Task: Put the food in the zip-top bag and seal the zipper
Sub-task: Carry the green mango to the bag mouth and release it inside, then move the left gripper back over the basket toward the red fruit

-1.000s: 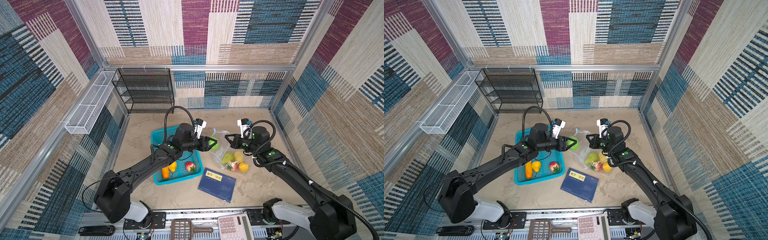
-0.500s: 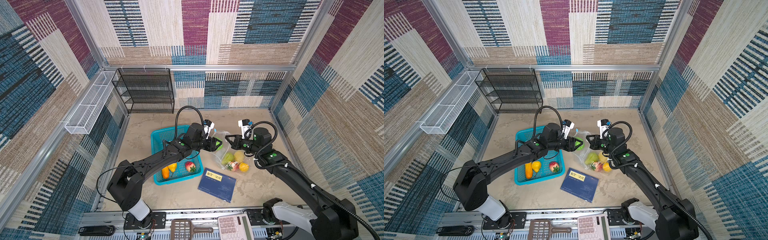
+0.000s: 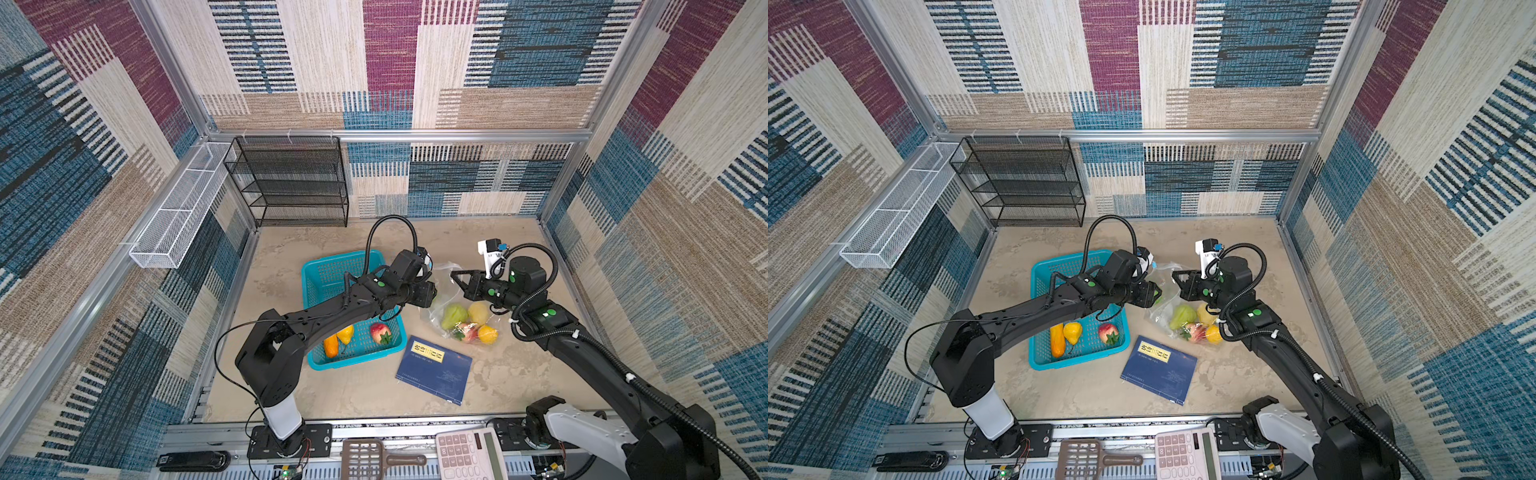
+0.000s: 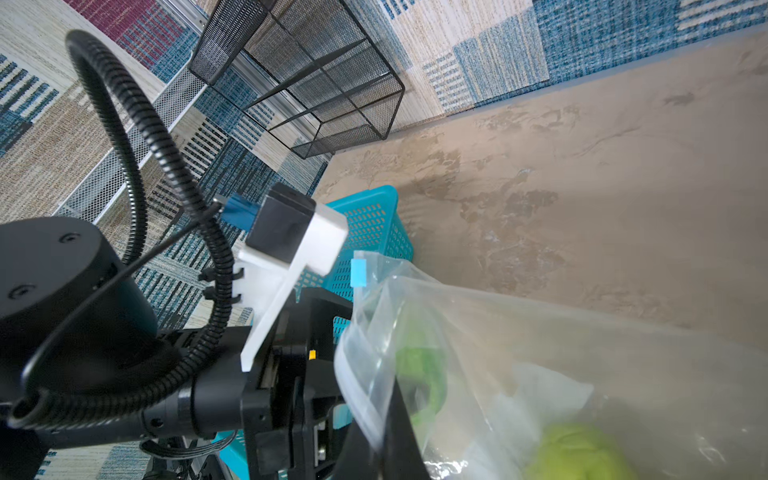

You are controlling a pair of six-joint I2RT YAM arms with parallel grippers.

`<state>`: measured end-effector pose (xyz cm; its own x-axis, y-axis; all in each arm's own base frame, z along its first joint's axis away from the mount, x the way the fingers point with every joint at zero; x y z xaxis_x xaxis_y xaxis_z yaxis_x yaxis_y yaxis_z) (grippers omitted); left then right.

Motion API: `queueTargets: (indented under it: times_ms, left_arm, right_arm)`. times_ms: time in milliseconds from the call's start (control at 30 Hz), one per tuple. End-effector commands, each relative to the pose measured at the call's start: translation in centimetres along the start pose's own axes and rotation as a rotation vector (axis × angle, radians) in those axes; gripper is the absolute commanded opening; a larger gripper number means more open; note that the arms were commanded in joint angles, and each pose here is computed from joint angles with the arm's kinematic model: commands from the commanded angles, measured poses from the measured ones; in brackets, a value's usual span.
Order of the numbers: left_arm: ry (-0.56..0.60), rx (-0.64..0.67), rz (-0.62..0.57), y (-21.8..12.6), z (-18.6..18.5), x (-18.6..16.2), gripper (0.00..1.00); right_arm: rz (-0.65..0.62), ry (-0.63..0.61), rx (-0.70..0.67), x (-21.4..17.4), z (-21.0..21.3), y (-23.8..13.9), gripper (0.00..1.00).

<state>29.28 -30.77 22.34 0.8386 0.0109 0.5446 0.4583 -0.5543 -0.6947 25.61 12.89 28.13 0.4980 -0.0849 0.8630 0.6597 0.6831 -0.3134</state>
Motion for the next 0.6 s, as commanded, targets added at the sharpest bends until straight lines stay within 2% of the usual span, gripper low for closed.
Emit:
queueTargets:
  times_ms: [0, 233, 567]
  left_arm:
    - [0.005, 0.005, 0.015, -0.1, 0.0, 0.0, 0.63]
    - [-0.019, -0.036, 0.001, -1.5, -0.8, 0.6, 0.72]
    - [-0.059, -0.126, -0.066, -4.9, -1.4, 0.9, 0.74]
  right_arm:
    - [-0.035, -0.014, 0.021, 0.5, 0.3, -0.1, 0.00]
    - [-0.038, -0.014, 0.016, 0.5, 0.3, -0.2, 0.00]
    - [-0.035, -0.010, -0.001, 0.4, 0.1, -0.2, 0.00]
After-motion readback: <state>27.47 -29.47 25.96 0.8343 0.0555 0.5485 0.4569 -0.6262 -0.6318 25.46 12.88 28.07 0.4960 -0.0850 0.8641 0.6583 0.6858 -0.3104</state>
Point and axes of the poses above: each gripper's point midway between its finger pads, its own y axis out along the fingers, its own z axis along the line the jaws close on, x = y × z, the point moved 9 cm from there along -y, back along the fingers, and after that the axes turned 15 degrees about -y, right-handed, at the moved point
